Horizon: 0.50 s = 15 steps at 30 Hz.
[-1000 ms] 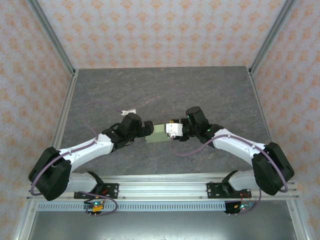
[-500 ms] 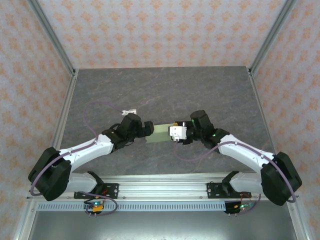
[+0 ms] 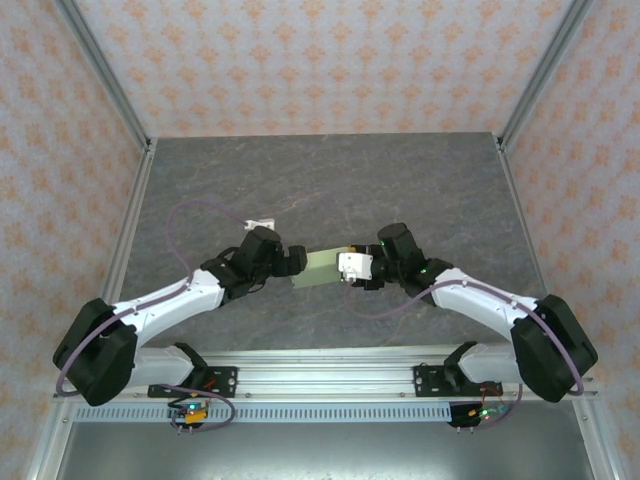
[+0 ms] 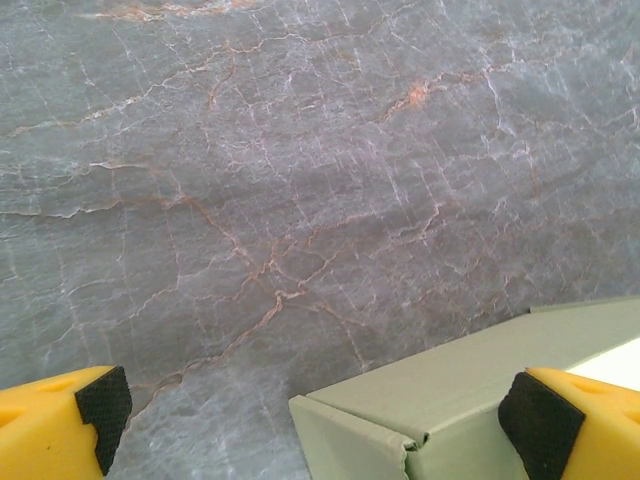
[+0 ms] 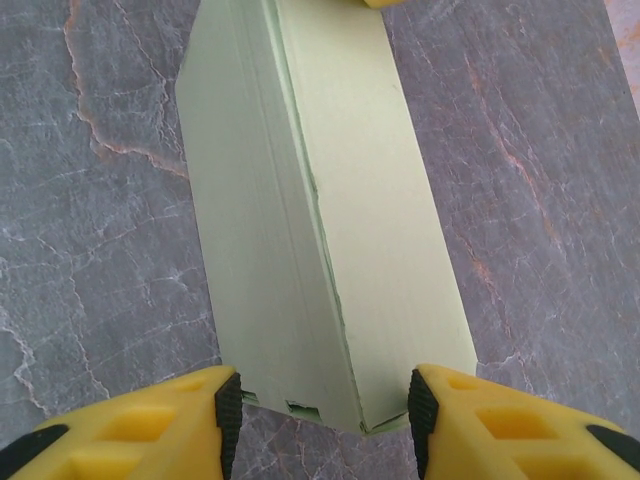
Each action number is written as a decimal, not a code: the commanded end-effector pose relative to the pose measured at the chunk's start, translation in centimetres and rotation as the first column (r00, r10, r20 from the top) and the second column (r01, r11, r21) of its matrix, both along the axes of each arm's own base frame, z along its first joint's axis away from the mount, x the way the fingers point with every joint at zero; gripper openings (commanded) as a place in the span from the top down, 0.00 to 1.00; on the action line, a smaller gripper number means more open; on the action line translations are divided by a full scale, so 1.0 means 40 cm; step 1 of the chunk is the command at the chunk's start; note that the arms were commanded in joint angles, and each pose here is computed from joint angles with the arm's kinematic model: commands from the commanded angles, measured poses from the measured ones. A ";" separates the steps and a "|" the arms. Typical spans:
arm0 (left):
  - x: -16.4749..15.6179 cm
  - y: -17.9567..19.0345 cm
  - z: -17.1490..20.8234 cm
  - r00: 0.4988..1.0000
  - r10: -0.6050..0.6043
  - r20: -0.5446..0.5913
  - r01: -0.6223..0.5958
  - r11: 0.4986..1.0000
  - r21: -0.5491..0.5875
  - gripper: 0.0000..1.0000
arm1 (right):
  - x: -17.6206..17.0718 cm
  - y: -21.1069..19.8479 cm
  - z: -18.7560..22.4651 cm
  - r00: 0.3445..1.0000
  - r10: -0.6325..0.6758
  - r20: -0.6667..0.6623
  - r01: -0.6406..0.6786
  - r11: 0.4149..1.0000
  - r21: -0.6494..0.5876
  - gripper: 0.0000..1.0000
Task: Fold the paper box
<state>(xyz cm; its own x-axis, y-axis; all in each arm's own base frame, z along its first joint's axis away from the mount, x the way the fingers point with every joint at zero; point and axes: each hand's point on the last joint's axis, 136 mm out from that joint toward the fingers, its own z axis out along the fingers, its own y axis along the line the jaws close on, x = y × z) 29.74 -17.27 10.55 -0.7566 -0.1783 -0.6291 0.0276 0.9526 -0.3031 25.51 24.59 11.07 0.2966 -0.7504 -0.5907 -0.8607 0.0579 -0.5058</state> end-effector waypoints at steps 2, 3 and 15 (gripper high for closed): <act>-0.014 0.021 0.071 0.999 -0.039 0.012 0.038 0.997 0.066 0.00 | -0.021 -0.019 -0.005 0.999 -0.021 -0.046 0.021 1.000 -0.008 0.50; -0.016 0.019 0.088 0.999 -0.043 0.024 0.042 0.998 0.050 0.00 | -0.021 -0.016 -0.005 0.999 -0.017 -0.049 0.016 1.000 -0.010 0.50; -0.092 0.062 -0.082 0.990 0.001 -0.143 0.012 0.996 0.091 0.00 | -0.026 -0.008 0.003 0.998 0.003 -0.062 -0.003 1.000 -0.003 0.50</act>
<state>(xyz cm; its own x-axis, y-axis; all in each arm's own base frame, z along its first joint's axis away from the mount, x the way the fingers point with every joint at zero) 27.27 -16.31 10.26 -0.7998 -0.1188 -0.5884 0.0581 0.9603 -0.2729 25.05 24.32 10.94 0.2820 -0.7551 -0.5918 -0.8715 0.0563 -0.4872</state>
